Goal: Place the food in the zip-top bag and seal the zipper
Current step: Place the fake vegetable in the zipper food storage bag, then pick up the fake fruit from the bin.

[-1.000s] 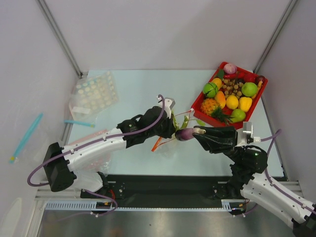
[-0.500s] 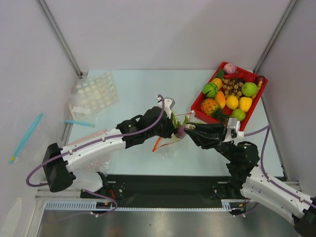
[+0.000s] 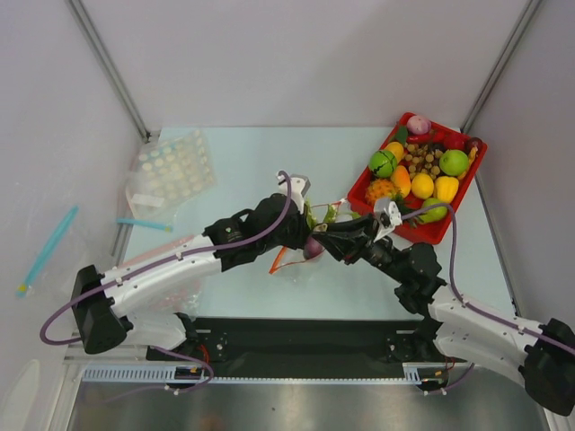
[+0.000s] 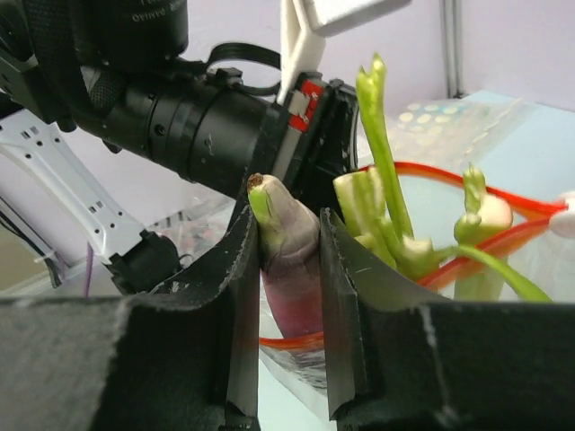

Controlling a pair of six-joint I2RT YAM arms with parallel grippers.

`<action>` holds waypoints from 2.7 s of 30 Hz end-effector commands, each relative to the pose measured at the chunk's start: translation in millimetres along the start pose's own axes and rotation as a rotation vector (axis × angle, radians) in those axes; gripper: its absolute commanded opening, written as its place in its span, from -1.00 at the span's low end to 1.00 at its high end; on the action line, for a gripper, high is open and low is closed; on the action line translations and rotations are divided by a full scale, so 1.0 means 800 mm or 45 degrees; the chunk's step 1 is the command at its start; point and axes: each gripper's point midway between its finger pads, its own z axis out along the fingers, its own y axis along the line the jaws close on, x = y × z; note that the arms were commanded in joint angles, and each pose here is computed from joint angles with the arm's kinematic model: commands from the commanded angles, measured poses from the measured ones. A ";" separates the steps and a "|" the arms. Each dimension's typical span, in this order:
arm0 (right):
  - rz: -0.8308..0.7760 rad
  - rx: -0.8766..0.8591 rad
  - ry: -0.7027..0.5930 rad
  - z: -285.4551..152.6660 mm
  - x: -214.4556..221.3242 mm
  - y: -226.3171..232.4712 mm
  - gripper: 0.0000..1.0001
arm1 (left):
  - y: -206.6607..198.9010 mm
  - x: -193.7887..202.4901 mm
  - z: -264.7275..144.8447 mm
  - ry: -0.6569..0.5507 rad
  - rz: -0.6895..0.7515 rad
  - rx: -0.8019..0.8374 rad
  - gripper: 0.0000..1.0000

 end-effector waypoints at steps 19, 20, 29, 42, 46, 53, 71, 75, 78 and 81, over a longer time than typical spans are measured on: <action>-0.036 0.154 -0.143 -0.006 -0.051 -0.010 0.36 | 0.012 -0.044 -0.017 -0.145 -0.127 0.100 -0.99; -0.047 0.269 -0.161 -0.011 -0.060 -0.028 0.36 | 0.013 -0.045 -0.017 -0.149 -0.130 0.098 -0.99; -0.136 1.229 -0.038 -0.094 -0.090 -0.190 0.13 | 0.015 -0.045 -0.018 -0.159 -0.155 0.117 -0.99; 0.096 1.973 -0.037 -0.236 -0.100 -0.365 0.55 | 0.002 -0.042 -0.017 -0.172 -0.191 0.202 -0.99; 0.188 2.104 -0.013 -0.275 -0.105 -0.415 0.57 | 0.002 -0.040 -0.015 -0.166 -0.199 0.209 -1.00; 0.168 2.249 0.109 -0.285 -0.105 -0.461 0.74 | -0.001 -0.041 -0.020 -0.165 -0.196 0.226 -0.99; 0.371 2.513 0.475 -0.340 -0.013 -0.503 0.62 | 0.001 -0.041 -0.021 -0.159 -0.184 0.214 -0.99; 0.444 2.547 0.550 -0.347 0.004 -0.506 0.64 | 0.001 -0.041 -0.021 -0.159 -0.184 0.210 -0.99; 0.516 2.599 0.649 -0.356 0.021 -0.505 0.68 | 0.002 -0.043 -0.022 -0.165 -0.184 0.207 -0.99; 0.540 2.640 0.731 -0.365 0.034 -0.503 0.67 | 0.002 -0.042 -0.022 -0.161 -0.185 0.207 -0.99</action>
